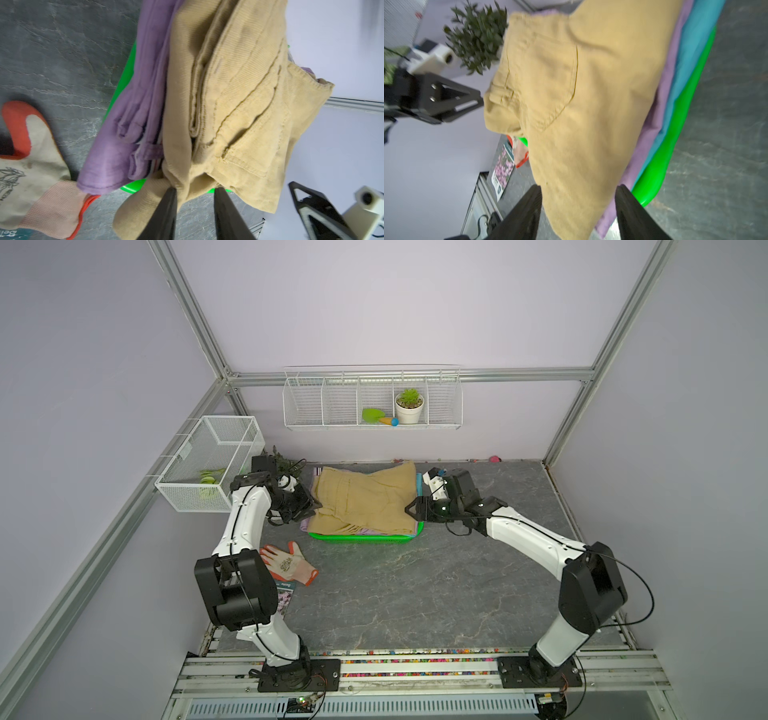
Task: Put the folded long pants in the basket
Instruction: Place the long pant in the basket, then reset both arms
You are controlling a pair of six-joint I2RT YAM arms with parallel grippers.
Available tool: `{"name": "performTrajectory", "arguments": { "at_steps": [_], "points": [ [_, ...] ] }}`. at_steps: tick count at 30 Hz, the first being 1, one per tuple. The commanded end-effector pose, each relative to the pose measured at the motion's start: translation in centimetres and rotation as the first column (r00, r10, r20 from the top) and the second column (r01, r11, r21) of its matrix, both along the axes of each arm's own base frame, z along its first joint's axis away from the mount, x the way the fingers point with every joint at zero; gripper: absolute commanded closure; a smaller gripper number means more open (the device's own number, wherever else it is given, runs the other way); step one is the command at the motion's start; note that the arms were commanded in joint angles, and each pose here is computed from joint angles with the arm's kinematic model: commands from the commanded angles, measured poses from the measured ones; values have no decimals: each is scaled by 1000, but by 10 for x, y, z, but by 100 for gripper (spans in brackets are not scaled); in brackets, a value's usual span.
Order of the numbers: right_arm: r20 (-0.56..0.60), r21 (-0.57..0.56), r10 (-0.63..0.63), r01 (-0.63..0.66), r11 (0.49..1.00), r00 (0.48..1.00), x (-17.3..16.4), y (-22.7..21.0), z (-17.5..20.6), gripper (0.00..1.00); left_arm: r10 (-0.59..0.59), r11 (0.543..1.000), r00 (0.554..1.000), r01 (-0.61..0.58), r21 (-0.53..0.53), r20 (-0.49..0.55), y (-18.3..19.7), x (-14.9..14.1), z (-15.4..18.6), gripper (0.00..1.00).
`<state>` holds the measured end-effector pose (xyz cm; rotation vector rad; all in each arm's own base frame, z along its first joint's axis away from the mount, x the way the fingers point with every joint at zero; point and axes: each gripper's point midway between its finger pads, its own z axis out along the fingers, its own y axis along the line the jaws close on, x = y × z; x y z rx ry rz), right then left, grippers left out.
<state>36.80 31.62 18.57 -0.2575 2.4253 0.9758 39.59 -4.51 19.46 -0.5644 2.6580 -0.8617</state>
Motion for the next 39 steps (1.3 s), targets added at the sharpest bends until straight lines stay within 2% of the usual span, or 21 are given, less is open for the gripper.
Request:
{"name": "performTrajectory", "arguments": {
  "at_steps": [1, 3, 6, 7, 12, 13, 14, 15, 17, 19, 21, 23, 25, 27, 29, 32, 35, 36, 37, 38, 39],
  "points": [
    [-95, -37, 7, -10, 999, 995, -16, -2, -29, 41, -27, 1000, 998, 27, -11, 56, -7, 1, 12, 71],
    [-121, -24, 18, -21, 1000, 992, -20, 1, -34, 45, -27, 1000, 998, 27, -3, 51, -5, -1, 10, 73],
    [-161, -10, 39, -41, 999, 986, -23, 6, -43, 53, 6, 997, 1000, -7, 73, 19, 7, -7, 3, 73],
    [-169, -10, 47, -49, 999, 985, -24, 7, -47, 59, 16, 996, 1000, -17, 91, 15, 10, -8, 2, 73],
    [-101, -142, -9, -6, 990, 995, -14, -17, -45, 82, 5, 997, 999, -8, 75, 40, 6, -15, 4, 73],
    [-88, -160, -26, 11, 987, 996, -13, -24, -44, 83, 10, 996, 999, -14, 83, 53, 7, -17, 5, 72],
    [-76, -162, -33, 20, 987, 997, -11, -29, -42, 81, 13, 996, 996, -20, 91, 85, 7, -19, 10, 70],
    [-62, -152, -28, 18, 988, 998, -11, -32, -38, 74, 19, 994, 993, -31, 103, 114, 9, -21, 13, 66],
    [-13, -142, -16, 15, 990, 1000, -11, -37, -27, 51, 35, 989, 985, -58, 135, 169, 14, -25, 19, 59],
    [82, -149, -20, 32, 988, 996, -10, -47, -9, 36, 69, 977, 972, -112, 184, 226, 24, -31, 25, 53],
    [193, -164, -48, 80, 983, 980, -10, -64, 13, 28, 101, 957, 946, -176, 229, 308, 34, -39, 33, 48],
    [296, -187, -112, 173, 967, 949, -10, -91, 29, 26, 130, 933, 910, -247, 263, 393, 44, -49, 42, 46],
    [391, -212, -203, 303, 929, 898, -11, -126, 36, 25, 136, 909, 862, -305, 285, 489, 52, -60, 48, 45],
    [493, -236, -277, 433, 870, 825, -13, -166, 36, 25, 137, 897, 793, -353, 265, 594, 54, -69, 47, 45],
    [554, -268, -346, 555, 787, 758, -18, -207, 27, 25, 129, 886, 718, -393, 245, 684, 55, -76, 39, 30],
    [590, -345, -429, 693, 633, 684, -28, -264, 2, 25, 136, 848, 632, -472, 241, 763, 65, -88, 26, 27],
    [590, -442, -476, 754, 486, 652, -39, -308, -35, 21, 145, 795, 626, -535, 286, 766, 80, -93, 5, 28],
    [608, -444, -515, 796, 411, 604, -42, -326, -41, 15, 146, 787, 620, -544, 289, 771, 82, -92, 6, 29],
    [589, -449, -563, 814, 369, 580, -46, -339, -42, 14, 130, 785, 607, -546, 292, 784, 82, -91, 9, 30],
    [576, -465, -560, 802, 374, 595, -47, -342, -43, 13, 129, 773, 587, -564, 290, 799, 85, -90, 11, 31],
    [603, -455, -538, 808, 374, 589, -44, -343, -43, 12, 127, 759, 562, -585, 284, 817, 89, -89, 15, 32]
  ]
}}
